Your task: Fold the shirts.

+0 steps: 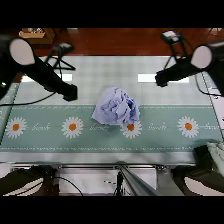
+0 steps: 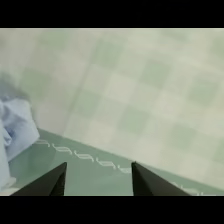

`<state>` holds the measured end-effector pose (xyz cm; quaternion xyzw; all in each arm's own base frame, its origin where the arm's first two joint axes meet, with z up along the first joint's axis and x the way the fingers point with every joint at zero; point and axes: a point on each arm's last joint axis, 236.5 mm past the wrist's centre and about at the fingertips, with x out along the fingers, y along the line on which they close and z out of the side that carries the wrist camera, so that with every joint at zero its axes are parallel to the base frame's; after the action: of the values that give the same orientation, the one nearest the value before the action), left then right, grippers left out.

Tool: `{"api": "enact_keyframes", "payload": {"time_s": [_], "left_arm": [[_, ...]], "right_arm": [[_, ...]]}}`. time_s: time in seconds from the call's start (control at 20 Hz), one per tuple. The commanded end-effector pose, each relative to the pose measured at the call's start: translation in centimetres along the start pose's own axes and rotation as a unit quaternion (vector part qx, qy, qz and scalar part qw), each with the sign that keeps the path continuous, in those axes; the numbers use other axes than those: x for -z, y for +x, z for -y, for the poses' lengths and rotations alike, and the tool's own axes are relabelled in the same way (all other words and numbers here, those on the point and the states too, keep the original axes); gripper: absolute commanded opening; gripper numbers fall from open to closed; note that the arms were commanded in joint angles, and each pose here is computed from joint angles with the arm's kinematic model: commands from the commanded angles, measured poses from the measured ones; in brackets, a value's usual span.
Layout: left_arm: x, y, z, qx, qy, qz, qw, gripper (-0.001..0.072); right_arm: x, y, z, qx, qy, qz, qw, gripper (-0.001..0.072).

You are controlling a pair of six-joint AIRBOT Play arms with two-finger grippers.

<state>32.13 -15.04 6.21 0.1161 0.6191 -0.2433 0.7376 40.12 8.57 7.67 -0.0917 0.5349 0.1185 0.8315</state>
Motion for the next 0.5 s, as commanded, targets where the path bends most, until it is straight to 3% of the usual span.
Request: {"api": "enact_keyframes", "payload": {"time_s": [0.0, 0.2, 0.45], "left_arm": [[1.3, 5.2, 3.0, 0.100, -0.020, 0.004, 0.995, 0.0720], [0.8, 7.3, 4.5, 0.251, -0.121, 0.074, 0.957, 0.0720], [1.8, 10.8, 2.3, 0.276, -0.205, 0.061, 0.937, 0.0720]], "right_arm": [[4.1, 0.8, 2.2, -0.094, 0.107, -0.043, 0.989, 0.0487], [6.2, 2.5, 0.2, -0.206, 0.167, -0.045, 0.963, 0.0486], [5.8, 3.3, -0.6, -0.226, 0.182, -0.026, 0.957, 0.0486]]}}
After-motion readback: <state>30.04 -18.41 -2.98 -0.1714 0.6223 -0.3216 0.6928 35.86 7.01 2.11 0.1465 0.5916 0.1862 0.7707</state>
